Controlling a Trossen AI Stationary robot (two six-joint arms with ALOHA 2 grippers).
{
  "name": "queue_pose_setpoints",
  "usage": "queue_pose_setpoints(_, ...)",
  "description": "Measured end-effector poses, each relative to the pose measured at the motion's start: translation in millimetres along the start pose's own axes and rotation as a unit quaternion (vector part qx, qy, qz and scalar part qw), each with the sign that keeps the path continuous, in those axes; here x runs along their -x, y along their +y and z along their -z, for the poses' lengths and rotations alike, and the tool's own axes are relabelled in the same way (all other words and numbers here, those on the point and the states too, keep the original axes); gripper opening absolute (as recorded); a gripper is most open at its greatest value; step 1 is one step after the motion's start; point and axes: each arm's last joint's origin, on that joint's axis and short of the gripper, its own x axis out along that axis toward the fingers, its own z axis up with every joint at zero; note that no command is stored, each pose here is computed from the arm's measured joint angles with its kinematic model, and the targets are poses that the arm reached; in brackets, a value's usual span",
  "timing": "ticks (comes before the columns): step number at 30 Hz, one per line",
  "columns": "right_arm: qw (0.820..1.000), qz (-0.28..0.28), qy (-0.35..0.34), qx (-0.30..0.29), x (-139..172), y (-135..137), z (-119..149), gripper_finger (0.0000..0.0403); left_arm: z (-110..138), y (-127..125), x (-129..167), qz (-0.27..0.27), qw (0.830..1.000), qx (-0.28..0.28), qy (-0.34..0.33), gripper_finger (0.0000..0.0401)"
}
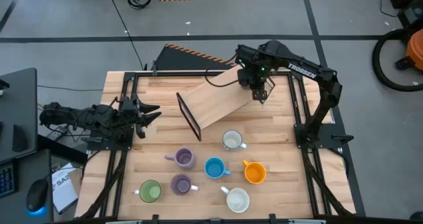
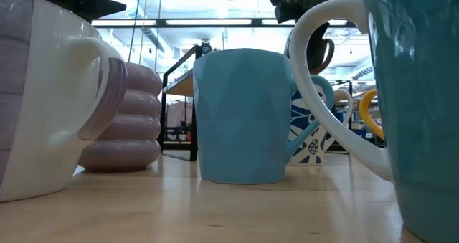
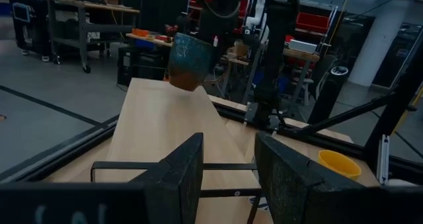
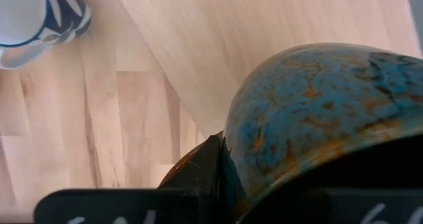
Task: Place coffee mugs
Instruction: Put the dark blue cup on the shelf
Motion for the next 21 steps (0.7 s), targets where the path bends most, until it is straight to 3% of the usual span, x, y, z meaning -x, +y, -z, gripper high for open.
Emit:
queue_pose_setpoints(13,0.999,-0.032,0.013,-0.012,-13.7,0.3,2.4,0.0052,0.8,0.1,0.0,-0.001,1.0,0.009,0.003,0.0142)
queue_pose_setpoints(21,0.999,-0.024,0.031,-0.03,-19.0,0.7,4.4,0.0065,0.7,0.1,0.0,0.0,1.0,0.012,0.003,0.0142)
